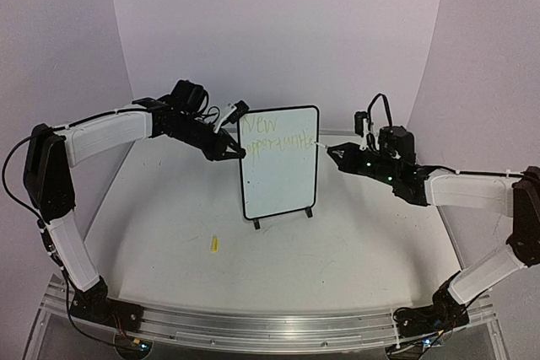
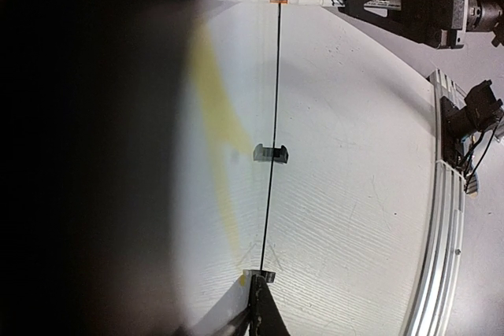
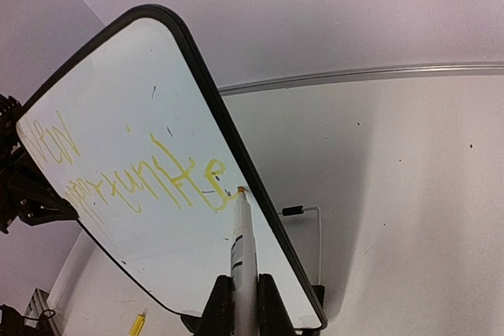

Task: Write a sentence on the whiteboard

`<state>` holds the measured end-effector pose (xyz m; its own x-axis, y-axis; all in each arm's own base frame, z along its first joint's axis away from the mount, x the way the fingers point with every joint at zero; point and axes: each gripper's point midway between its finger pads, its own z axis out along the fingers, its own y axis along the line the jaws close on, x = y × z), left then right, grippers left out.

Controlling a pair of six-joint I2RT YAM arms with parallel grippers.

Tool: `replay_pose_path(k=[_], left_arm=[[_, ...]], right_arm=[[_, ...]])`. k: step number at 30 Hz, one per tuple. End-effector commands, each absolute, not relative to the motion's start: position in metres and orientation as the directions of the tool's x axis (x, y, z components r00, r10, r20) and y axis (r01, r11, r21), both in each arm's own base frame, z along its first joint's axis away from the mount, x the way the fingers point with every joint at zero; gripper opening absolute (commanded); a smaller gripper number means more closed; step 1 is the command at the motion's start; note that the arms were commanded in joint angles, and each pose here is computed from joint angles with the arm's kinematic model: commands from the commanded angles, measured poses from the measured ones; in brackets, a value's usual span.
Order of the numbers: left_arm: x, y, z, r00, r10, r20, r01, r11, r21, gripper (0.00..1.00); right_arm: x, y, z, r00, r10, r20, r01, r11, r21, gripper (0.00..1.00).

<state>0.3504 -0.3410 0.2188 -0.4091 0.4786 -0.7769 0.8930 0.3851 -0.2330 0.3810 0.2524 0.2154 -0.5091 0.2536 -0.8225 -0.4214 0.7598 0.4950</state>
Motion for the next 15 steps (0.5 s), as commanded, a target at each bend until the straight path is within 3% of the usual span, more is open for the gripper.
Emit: replay_pose_path(k=[1, 15], left_arm=[[0.346, -0.327, 0.202, -0.398, 0.555, -0.730, 0.893, 0.417, -0.169, 0.00], [0.346, -0.327, 0.202, -0.400, 0.556, -0.729, 0.892, 0.417, -0.171, 0.00]], right_arm=[[0.379, 0.249, 0.250, -0.438, 0.300, -0.847, -0.453, 0.740, 0.496, 0.00], [0.386, 0.252, 0.258, -0.417, 0.314, -0.853, -0.461, 0.735, 0.497, 0.00]])
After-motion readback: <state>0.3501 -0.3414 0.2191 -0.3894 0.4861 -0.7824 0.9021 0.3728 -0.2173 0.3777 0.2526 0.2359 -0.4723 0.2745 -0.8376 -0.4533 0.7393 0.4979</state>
